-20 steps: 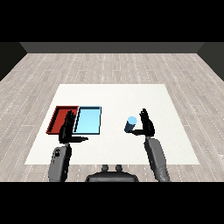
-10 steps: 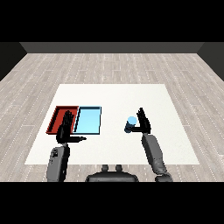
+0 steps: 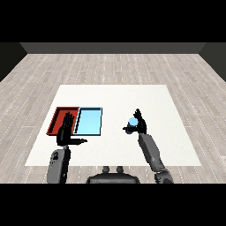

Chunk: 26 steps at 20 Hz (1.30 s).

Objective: Pick the blue can and put it in the blue box

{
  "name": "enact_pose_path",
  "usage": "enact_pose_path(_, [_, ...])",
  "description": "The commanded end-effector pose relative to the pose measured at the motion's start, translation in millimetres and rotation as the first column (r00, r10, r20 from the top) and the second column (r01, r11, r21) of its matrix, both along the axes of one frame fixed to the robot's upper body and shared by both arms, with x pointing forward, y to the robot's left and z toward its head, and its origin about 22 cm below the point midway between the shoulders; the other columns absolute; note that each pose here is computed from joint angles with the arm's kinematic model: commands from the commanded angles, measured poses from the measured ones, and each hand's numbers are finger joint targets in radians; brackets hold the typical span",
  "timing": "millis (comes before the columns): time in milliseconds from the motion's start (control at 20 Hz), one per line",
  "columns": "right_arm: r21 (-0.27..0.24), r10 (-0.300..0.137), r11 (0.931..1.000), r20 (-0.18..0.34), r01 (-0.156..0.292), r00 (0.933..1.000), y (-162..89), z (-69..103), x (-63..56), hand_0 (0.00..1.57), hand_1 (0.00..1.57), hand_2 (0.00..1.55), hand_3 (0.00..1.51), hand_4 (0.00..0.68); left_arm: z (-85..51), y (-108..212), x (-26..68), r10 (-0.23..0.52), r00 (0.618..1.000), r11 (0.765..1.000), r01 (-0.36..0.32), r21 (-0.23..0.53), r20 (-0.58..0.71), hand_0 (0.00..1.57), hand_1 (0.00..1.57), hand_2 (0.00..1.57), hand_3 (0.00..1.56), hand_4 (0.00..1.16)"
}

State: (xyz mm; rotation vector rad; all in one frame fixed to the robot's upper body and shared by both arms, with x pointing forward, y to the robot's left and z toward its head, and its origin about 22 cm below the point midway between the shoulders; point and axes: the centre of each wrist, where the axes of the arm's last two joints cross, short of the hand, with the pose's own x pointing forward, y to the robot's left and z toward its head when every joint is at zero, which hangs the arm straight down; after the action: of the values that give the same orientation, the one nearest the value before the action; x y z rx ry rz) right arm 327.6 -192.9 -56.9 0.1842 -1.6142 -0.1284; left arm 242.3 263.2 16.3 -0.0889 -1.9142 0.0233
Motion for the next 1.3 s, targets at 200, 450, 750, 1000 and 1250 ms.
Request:
enact_pose_path(200, [-0.011,-0.008,0.9999,-0.002,0.008,1.0000,0.9,-15.9,10.7,0.00,0.00,0.00,0.00,0.000,2.1,11.6,9.1,0.014,1.000,1.000,-0.014,-0.013,0.000,0.00,0.00,0.00,0.00,0.00])
enact_pose_path(450, [-0.070,-0.155,0.9853,0.016,0.156,0.9878,17.6,0.7,20.3,1.53,1.53,1.50,1.44,0.631,-0.9,17.0,15.1,-0.012,1.000,1.000,0.012,-0.009,-0.008,0.00,0.00,0.00,0.00,0.00])
enact_pose_path(750, [-0.143,-0.094,0.9853,0.008,0.094,0.9956,22.5,13.9,16.6,1.53,1.53,1.49,1.45,0.597,-8.3,-20.0,-5.2,0.009,1.000,1.000,-0.009,-0.001,0.009,0.00,0.00,0.00,0.00,0.00])
enact_pose_path(1000, [-0.150,-0.058,0.9867,0.031,0.062,0.9978,48.1,39.4,-0.3,1.48,1.48,1.46,1.43,0.623,-7.0,-16.8,-7.2,0.001,1.000,1.000,-0.001,0.027,-0.012,0.00,0.00,0.00,0.00,0.00])
enact_pose_path(1250, [-0.165,0.011,0.9862,0.171,0.018,0.9853,60.3,83.9,27.3,1.50,1.50,1.49,1.45,0.635,-5.9,-15.8,3.6,-0.039,0.999,0.998,0.039,0.042,-0.017,0.00,0.00,0.00,0.00,0.00])
